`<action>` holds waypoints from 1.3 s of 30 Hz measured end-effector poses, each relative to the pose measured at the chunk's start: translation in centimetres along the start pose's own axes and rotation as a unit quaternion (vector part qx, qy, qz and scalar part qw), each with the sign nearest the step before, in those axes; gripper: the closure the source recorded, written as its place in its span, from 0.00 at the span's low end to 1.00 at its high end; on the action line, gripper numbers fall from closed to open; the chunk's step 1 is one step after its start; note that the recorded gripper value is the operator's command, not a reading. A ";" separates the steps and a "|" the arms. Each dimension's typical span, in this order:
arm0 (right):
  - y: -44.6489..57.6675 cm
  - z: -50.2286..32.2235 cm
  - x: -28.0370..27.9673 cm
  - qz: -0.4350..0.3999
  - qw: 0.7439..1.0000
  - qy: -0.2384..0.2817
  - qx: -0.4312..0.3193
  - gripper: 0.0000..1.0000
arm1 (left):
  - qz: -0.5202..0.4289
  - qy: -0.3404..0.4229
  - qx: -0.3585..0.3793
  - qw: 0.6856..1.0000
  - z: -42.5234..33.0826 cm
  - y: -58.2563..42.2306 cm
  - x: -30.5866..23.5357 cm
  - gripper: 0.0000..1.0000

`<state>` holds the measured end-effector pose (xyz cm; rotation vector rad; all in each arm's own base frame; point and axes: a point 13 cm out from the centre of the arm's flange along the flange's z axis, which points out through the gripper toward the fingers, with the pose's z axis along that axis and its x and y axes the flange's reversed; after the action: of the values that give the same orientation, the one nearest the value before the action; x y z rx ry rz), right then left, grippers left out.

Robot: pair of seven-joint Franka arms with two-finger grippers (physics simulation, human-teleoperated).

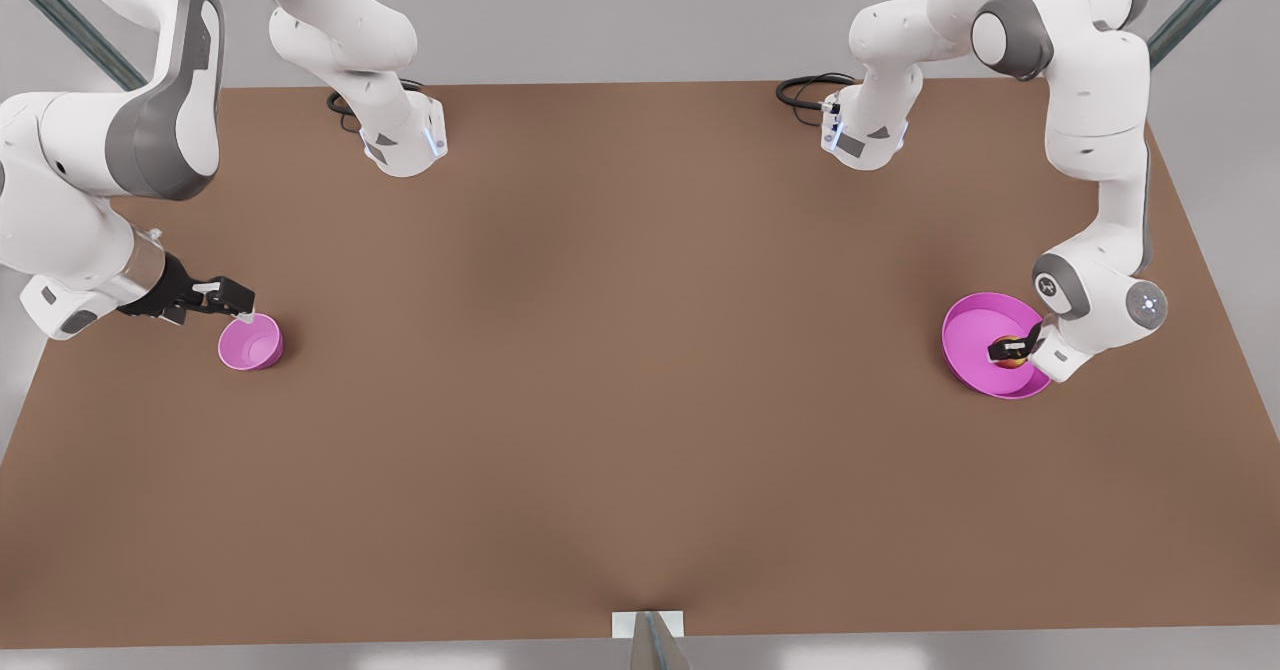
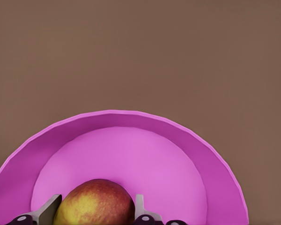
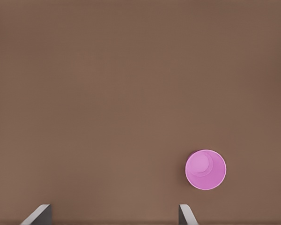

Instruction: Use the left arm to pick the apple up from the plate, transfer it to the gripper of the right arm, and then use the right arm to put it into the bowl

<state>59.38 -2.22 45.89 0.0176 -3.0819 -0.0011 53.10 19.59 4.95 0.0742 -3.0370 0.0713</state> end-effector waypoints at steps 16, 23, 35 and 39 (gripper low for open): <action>-0.1 0.2 -0.1 -0.006 1.000 0.001 -0.001 0.00 | 0.003 -0.003 0.001 1.000 -0.6 0.1 0.2 0.25; -0.2 0.2 -0.1 -0.008 1.000 0.001 -0.001 0.00 | 0.057 -0.105 0.040 0.992 -11.5 -8.4 -6.4 0.28; 2.6 0.8 -0.6 -0.019 0.999 0.002 -0.042 0.00 | 0.219 -0.092 0.413 0.879 -22.7 -58.5 -4.5 0.28; 8.0 3.1 -5.0 -0.022 0.988 -0.002 -0.152 0.00 | 0.244 -0.114 0.523 0.808 -24.3 -72.9 -3.6 0.28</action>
<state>64.05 5.88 42.50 0.0708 -3.0469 -0.4730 62.84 -51.83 31.95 -0.6497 -2.6911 1.8389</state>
